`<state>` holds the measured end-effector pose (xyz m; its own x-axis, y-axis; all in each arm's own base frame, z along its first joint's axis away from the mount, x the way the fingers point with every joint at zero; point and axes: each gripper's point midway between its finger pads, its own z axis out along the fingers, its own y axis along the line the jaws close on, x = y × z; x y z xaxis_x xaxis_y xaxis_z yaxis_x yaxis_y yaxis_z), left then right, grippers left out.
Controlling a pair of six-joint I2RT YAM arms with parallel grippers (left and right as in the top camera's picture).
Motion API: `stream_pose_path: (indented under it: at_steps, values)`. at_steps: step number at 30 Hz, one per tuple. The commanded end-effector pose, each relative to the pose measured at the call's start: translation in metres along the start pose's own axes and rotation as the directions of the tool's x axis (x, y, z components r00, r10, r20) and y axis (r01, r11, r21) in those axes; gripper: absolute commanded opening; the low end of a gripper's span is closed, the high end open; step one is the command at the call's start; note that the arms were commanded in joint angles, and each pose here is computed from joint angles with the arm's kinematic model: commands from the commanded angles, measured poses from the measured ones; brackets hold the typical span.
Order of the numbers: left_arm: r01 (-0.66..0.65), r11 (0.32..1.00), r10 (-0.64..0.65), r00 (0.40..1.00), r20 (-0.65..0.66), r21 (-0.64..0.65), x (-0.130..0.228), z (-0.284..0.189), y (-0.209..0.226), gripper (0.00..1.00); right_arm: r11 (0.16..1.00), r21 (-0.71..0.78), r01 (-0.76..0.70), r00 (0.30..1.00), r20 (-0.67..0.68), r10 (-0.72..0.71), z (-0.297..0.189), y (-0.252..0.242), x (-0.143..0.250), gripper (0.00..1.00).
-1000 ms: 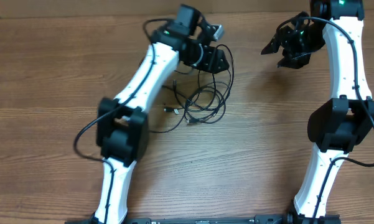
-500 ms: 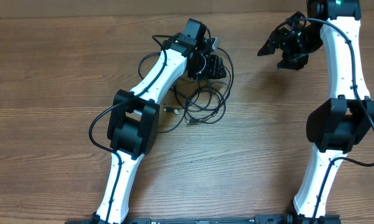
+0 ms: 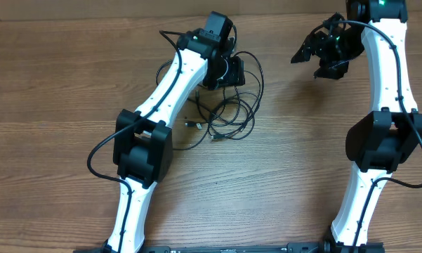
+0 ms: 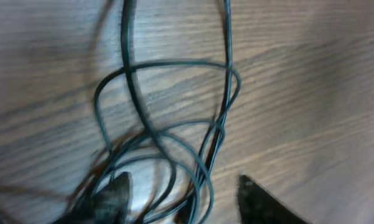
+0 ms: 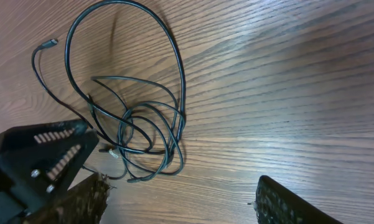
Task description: Untangle cables
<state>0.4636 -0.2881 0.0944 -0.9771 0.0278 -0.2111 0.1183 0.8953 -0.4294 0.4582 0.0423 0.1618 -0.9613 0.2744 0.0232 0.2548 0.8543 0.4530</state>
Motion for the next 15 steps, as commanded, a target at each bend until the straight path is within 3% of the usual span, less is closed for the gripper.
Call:
stream_pose_path:
  at_steps: [1, 8, 12, 15]
  values:
    - [-0.002, 1.000, 0.001, 1.000, -0.022, -0.028, 0.011, 0.040, -0.003, 0.40, 1.000, -0.005, 0.017, 1.000, 0.011, -0.017, -0.004, 0.004, 0.001, 0.77]
    - [-0.027, 0.999, 0.028, 1.000, 0.013, -0.034, 0.006, 0.072, -0.004, 0.29, 1.000, -0.003, 0.013, 1.000, 0.002, -0.013, -0.004, 0.003, 0.003, 0.77]
    - [-0.025, 0.997, 0.027, 0.999, 0.023, -0.069, 0.004, 0.074, 0.003, 0.41, 1.000, -0.002, 0.012, 1.000, 0.000, -0.012, -0.004, 0.003, 0.003, 0.78]
    - [0.016, 0.998, -0.014, 0.999, 0.031, -0.063, 0.001, 0.059, -0.001, 0.38, 1.000, -0.002, 0.012, 1.000, 0.001, -0.012, -0.004, 0.003, 0.003, 0.78]
